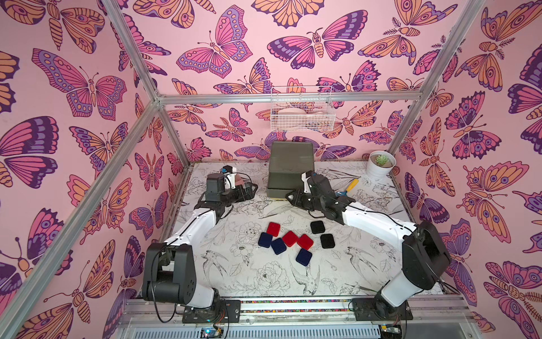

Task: Place the brooch boxes into the drawer by color
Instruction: Open the drawer in the storage box.

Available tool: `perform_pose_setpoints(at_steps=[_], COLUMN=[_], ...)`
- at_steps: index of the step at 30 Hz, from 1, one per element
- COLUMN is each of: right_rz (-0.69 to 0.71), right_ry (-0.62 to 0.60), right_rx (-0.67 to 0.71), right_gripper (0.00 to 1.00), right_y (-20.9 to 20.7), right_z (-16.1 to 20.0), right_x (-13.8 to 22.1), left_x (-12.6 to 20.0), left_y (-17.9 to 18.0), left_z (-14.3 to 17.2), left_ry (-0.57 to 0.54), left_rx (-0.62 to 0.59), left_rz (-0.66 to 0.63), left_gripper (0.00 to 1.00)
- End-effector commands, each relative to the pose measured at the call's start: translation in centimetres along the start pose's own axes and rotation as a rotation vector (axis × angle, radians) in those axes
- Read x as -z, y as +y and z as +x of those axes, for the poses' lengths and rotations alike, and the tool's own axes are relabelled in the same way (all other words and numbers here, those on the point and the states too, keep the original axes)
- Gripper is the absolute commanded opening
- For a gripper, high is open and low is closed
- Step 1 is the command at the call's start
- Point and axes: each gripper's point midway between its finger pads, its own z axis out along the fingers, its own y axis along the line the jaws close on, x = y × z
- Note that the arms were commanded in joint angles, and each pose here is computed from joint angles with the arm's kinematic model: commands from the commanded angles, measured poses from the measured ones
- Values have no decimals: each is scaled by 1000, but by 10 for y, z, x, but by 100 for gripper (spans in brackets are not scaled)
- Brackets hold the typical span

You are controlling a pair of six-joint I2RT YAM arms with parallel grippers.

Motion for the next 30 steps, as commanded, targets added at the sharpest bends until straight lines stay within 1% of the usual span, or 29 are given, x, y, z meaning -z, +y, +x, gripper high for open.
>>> perform_pose_setpoints(at_steps=[1, 8, 12, 13, 14, 16, 17, 22, 24, 26, 27, 30], right_rz=[-43, -42, -42, -45, -45, -41, -41, -46, -45, -39, -57, -18], right_ry=[46, 114, 120, 123, 127, 127, 122, 113, 107, 98, 74, 28], right_rx=[30, 41, 41, 41, 44, 50, 54, 76, 93, 122, 145, 220], right_gripper=[30, 31, 35, 37, 42, 57, 63, 79, 82, 83, 84, 84], right_y=[18, 20, 19, 20, 21, 21, 22, 25, 27, 28, 34, 26], right_z=[7, 16, 18, 17, 18, 17, 16, 13, 10, 9, 5, 4], right_x=[13, 15, 14, 13, 13, 14, 15, 20, 25, 30, 41, 59], left_x=[0, 2, 1, 1, 0, 1, 1, 5, 6, 10, 12, 27], left_y=[-1, -1, -1, 0, 0, 0, -1, 2, 3, 4, 4, 6], left_z=[-4, -6, -6, -5, -5, -4, -4, -1, 2, 7, 10, 21], left_ry=[-1, -6, -4, -3, -2, -1, -2, -3, 6, 23, 31, 60], left_rx=[11, 5, 11, 14, 14, 15, 15, 31, 44, 46, 41, 31], left_rz=[8, 7, 7, 7, 7, 7, 8, -2, -14, -26, -34, -80], left_gripper=[100, 100, 100, 100, 100, 100, 100, 100, 100, 100, 100, 100])
